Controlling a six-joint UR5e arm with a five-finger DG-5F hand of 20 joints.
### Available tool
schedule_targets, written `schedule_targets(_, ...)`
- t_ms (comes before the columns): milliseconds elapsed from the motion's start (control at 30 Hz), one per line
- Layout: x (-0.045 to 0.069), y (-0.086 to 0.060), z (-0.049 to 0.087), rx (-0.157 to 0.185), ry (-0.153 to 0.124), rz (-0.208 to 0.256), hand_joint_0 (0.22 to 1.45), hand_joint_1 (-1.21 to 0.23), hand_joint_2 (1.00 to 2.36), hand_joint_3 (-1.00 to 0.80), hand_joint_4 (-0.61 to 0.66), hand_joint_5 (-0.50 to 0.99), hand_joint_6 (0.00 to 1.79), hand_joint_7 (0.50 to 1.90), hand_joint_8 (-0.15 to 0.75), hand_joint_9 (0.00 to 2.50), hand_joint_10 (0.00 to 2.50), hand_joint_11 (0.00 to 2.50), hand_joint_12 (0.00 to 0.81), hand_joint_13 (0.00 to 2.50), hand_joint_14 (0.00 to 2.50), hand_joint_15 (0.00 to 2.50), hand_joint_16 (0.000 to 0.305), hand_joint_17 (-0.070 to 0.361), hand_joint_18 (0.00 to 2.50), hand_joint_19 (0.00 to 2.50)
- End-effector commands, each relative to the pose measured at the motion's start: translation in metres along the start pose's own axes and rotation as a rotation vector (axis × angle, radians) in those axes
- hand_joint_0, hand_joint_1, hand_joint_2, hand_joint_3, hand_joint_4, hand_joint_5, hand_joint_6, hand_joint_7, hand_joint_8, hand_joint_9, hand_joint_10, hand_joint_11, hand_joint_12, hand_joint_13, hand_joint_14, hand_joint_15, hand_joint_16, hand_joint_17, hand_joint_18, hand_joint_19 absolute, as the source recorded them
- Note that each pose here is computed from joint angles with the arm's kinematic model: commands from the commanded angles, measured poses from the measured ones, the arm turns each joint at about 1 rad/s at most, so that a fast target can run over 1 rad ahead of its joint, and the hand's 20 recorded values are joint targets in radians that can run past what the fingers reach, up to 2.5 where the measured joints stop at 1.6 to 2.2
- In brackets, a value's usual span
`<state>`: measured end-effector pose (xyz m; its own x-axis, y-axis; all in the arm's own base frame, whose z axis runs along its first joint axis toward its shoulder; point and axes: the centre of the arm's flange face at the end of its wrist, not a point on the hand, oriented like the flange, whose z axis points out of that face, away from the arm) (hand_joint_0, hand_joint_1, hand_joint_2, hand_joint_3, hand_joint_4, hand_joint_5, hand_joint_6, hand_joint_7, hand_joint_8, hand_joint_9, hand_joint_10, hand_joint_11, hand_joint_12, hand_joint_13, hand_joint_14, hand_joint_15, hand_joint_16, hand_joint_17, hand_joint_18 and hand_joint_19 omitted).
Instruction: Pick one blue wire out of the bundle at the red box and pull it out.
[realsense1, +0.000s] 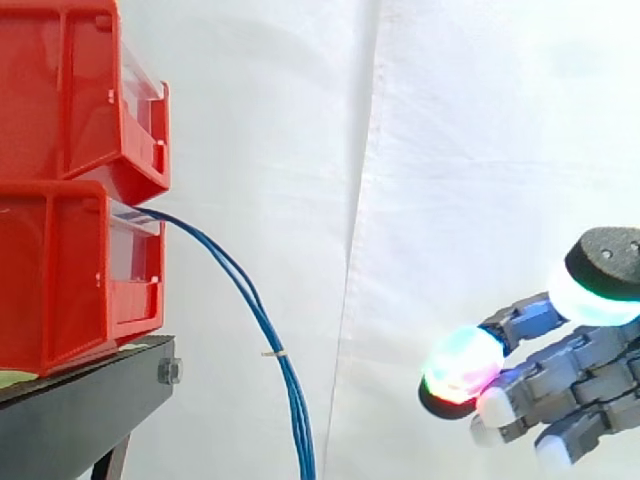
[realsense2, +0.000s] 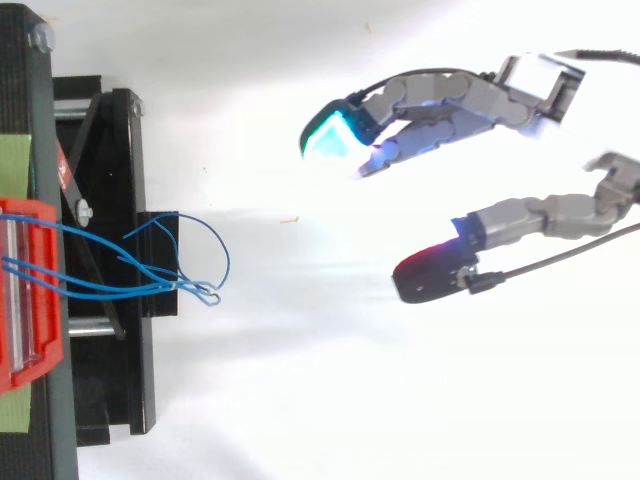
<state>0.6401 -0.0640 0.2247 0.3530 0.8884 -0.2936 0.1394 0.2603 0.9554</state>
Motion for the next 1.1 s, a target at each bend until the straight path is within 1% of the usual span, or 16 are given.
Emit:
schedule_targets(0, 0.013, -0.003, 0.015, -0.02, -0.009, -0.006, 0.44, -0.81, 1.0, -0.5, 0.19, -0.17, 0.5, 0.76, 0.219, 0.5, 0.01, 0.16, 0.391, 0.26, 0.01, 0.19, 0.067, 0.151, 0.3, 0.61)
schedule_targets(100, 0.019, 0.003, 0.023, -0.033, -0.014, -0.003, 0.45, -0.82, 1.0, -0.5, 0.19, -0.17, 0.5, 0.77, 0.216, 0.51, 0.01, 0.17, 0.385, 0.27, 0.01, 0.19, 0.066, 0.148, 0.29, 0.61)
schedule_targets(167, 0.023, 0.003, 0.029, -0.035, -0.016, -0.015, 0.46, -0.82, 1.0, -0.5, 0.19, -0.17, 0.5, 0.77, 0.215, 0.51, 0.01, 0.18, 0.383, 0.27, 0.01, 0.2, 0.065, 0.147, 0.3, 0.61)
schedule_targets(300, 0.036, -0.005, 0.04, -0.036, -0.015, -0.026, 0.47, -0.81, 1.0, -0.5, 0.19, -0.17, 0.5, 0.78, 0.213, 0.52, 0.01, 0.2, 0.381, 0.27, 0.01, 0.2, 0.064, 0.144, 0.3, 0.61)
schedule_targets(333, 0.044, -0.01, 0.049, -0.035, -0.009, -0.023, 0.47, -0.81, 1.0, -0.5, 0.19, -0.17, 0.5, 0.78, 0.214, 0.53, 0.01, 0.2, 0.381, 0.28, 0.01, 0.2, 0.064, 0.143, 0.31, 0.62)
schedule_targets(367, 0.048, -0.013, 0.052, -0.033, -0.007, -0.023, 0.47, -0.82, 1.0, -0.5, 0.2, -0.16, 0.5, 0.79, 0.214, 0.53, 0.01, 0.2, 0.378, 0.28, 0.01, 0.21, 0.064, 0.143, 0.31, 0.62)
schedule_targets(433, 0.055, -0.01, 0.063, -0.042, -0.008, -0.005, 0.47, -0.81, 1.0, -0.5, 0.2, -0.16, 0.5, 0.79, 0.213, 0.54, 0.01, 0.21, 0.375, 0.28, 0.01, 0.21, 0.063, 0.142, 0.32, 0.63)
schedule_targets(600, 0.06, -0.006, 0.071, -0.058, -0.01, 0.002, 0.49, -0.82, 1.0, -0.5, 0.19, -0.16, 0.5, 0.8, 0.21, 0.55, 0.01, 0.23, 0.371, 0.3, 0.01, 0.21, 0.062, 0.14, 0.32, 0.63)
schedule_targets(667, 0.063, -0.001, 0.073, -0.081, -0.015, 0.0, 0.49, -0.82, 1.0, -0.5, 0.19, -0.16, 0.5, 0.8, 0.208, 0.56, 0.01, 0.23, 0.372, 0.31, 0.01, 0.22, 0.062, 0.139, 0.33, 0.63)
schedule_targets(700, 0.07, -0.007, 0.077, -0.093, -0.017, -0.003, 0.49, -0.82, 1.0, -0.5, 0.2, -0.16, 0.5, 0.8, 0.208, 0.56, 0.01, 0.24, 0.372, 0.31, 0.01, 0.23, 0.062, 0.139, 0.33, 0.63)
schedule_targets(733, 0.073, -0.008, 0.079, -0.095, -0.016, -0.006, 0.5, -0.82, 1.0, -0.5, 0.2, -0.16, 0.5, 0.81, 0.208, 0.57, 0.01, 0.24, 0.369, 0.32, 0.01, 0.24, 0.061, 0.138, 0.33, 0.64)
schedule_targets(800, 0.085, -0.02, 0.086, -0.103, -0.009, 0.005, 0.51, -0.82, 1.0, -0.5, 0.2, -0.15, 0.5, 0.82, 0.206, 0.58, 0.01, 0.25, 0.366, 0.33, 0.01, 0.24, 0.061, 0.137, 0.34, 0.65)
schedule_targets(867, 0.089, -0.022, 0.091, -0.106, -0.003, 0.021, 0.51, -0.82, 1.0, -0.5, 0.21, -0.15, 0.5, 0.83, 0.204, 0.59, 0.01, 0.26, 0.367, 0.34, 0.01, 0.25, 0.06, 0.136, 0.34, 0.65)
schedule_targets(900, 0.092, -0.02, 0.094, -0.112, 0.008, 0.042, 0.51, -0.82, 1.0, -0.5, 0.21, -0.15, 0.5, 0.83, 0.205, 0.59, 0.01, 0.27, 0.367, 0.35, 0.01, 0.25, 0.06, 0.136, 0.35, 0.65)
schedule_targets(967, 0.093, -0.02, 0.094, -0.11, 0.014, 0.049, 0.52, -0.82, 1.0, -0.5, 0.21, -0.15, 0.5, 0.85, 0.205, 0.61, 0.01, 0.27, 0.364, 0.35, 0.01, 0.25, 0.06, 0.134, 0.36, 0.66)
schedule_targets(1067, 0.093, -0.022, 0.092, -0.088, 0.027, 0.04, 0.52, -0.82, 1.0, -0.5, 0.21, -0.14, 0.5, 0.87, 0.204, 0.62, 0.01, 0.28, 0.362, 0.36, 0.01, 0.26, 0.059, 0.133, 0.36, 0.66)
